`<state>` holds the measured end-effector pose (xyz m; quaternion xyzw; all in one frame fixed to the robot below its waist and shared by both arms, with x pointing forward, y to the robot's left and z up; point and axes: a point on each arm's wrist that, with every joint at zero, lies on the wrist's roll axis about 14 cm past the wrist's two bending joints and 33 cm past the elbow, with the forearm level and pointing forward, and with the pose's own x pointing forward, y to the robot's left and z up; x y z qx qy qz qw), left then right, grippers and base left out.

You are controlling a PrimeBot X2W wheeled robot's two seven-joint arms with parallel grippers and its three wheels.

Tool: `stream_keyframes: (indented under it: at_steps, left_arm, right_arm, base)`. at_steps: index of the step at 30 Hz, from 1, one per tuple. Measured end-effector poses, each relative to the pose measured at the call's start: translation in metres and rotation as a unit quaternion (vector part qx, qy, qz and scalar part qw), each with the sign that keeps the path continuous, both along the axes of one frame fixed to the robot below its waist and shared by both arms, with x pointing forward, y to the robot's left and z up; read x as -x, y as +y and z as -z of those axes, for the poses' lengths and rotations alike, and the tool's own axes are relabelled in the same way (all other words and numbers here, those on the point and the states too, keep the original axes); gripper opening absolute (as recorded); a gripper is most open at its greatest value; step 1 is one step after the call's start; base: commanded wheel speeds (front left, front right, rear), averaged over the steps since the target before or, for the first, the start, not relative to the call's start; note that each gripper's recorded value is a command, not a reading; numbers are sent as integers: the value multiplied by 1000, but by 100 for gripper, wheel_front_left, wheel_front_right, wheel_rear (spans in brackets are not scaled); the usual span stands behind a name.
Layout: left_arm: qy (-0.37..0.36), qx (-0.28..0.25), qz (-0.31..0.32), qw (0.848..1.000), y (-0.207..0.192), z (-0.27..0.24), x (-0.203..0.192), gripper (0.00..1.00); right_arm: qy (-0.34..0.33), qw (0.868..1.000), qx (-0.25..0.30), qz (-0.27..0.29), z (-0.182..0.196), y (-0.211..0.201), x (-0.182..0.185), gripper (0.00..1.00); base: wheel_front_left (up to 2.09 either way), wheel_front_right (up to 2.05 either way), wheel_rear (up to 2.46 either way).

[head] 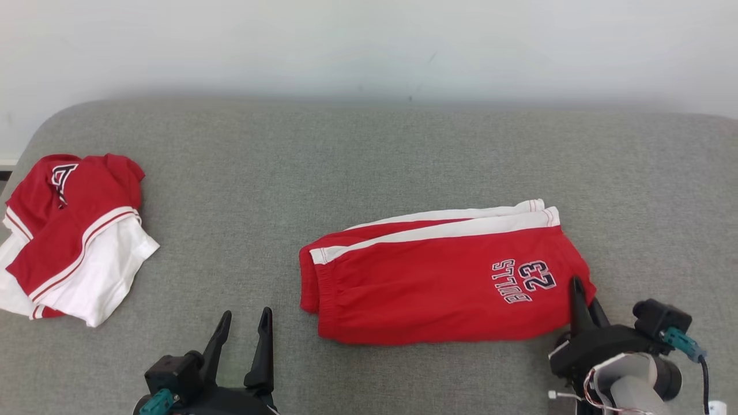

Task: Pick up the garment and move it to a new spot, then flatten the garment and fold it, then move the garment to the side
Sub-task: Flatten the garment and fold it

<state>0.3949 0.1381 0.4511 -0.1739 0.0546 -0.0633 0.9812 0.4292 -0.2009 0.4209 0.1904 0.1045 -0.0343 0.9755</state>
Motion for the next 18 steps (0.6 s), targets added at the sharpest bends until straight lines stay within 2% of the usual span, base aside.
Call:
stream_keyframes:
  at_steps: [3, 8, 13, 18]
  left_arm:
    - [2, 1, 3, 1000, -2, 2, 3, 100]
    - [5, 3, 3, 1000, -2, 3, 3, 100]
    - [5, 7, -6, 1000, 3, 2, 6, 100]
    - [3, 6, -26, 1000, 16, 1, 11, 100]
  right_arm:
    - [-41, 999, 10, -22, -24, 12, -9, 0]
    - [-112, 986, 27, -118, -66, 72, -20, 0]
    - [-144, 958, 36, -245, -82, 152, -7, 0]
    - [-133, 930, 32, -342, -72, 211, 20, 0]
  base:
    - [0, 0, 0]
    - [0, 0, 0]
    - [0, 0, 0]
    - [0, 0, 0]
